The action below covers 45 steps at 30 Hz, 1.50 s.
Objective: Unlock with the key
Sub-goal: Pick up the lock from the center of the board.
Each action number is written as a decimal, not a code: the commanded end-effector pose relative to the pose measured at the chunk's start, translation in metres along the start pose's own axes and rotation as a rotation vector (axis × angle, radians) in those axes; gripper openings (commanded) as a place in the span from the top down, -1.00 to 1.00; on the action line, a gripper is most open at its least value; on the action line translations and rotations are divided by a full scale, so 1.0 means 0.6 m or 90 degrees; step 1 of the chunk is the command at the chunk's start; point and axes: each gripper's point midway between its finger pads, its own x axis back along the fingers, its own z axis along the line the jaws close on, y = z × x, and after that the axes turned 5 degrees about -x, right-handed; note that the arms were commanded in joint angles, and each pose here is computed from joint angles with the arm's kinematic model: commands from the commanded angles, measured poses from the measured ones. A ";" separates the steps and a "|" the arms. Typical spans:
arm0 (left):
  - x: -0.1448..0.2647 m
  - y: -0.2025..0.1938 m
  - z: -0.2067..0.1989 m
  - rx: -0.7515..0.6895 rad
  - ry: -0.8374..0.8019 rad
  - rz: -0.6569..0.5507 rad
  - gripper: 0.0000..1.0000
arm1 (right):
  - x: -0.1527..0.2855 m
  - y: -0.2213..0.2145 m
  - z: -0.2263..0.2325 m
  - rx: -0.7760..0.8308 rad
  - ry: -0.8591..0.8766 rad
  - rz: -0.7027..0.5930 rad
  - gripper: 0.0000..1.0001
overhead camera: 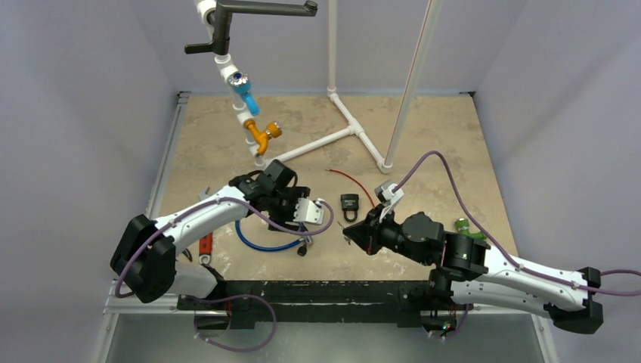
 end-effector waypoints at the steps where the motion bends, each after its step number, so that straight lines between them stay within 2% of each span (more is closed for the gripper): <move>1: 0.012 0.033 -0.039 -0.180 -0.071 -0.089 -0.50 | 0.015 0.042 0.000 -0.021 -0.017 -0.053 1.00; 5: -0.017 0.033 -0.039 -0.276 -0.049 -0.121 -0.52 | 0.029 0.043 -0.001 -0.035 -0.004 -0.067 1.00; 8: -0.036 0.041 -0.022 -0.284 -0.046 -0.144 -0.50 | 0.042 0.048 -0.001 -0.044 0.006 -0.077 1.00; 23: -0.074 0.002 -0.031 -0.420 -0.245 -0.136 -0.41 | 0.057 0.065 0.012 -0.046 0.027 -0.090 1.00; 30: -0.081 -0.012 -0.048 -0.455 -0.344 -0.108 -0.06 | 0.066 0.079 0.012 -0.049 0.021 -0.102 1.00; 38: -0.091 -0.019 -0.053 -0.452 -0.405 -0.077 0.11 | 0.073 0.082 0.012 -0.047 0.022 -0.103 1.00; 40: -0.093 -0.020 -0.053 -0.453 -0.410 -0.073 0.31 | 0.073 0.081 0.012 -0.047 0.021 -0.101 1.00; 43: -0.098 -0.020 -0.049 -0.454 -0.396 -0.068 0.90 | 0.074 0.082 0.012 -0.047 0.021 -0.102 1.00; 44: -0.100 -0.018 -0.045 -0.448 -0.380 -0.065 1.00 | 0.074 0.082 0.011 -0.046 0.019 -0.102 1.00; 45: -0.103 -0.014 -0.035 -0.444 -0.358 -0.063 1.00 | 0.074 0.081 0.010 -0.046 0.018 -0.101 1.00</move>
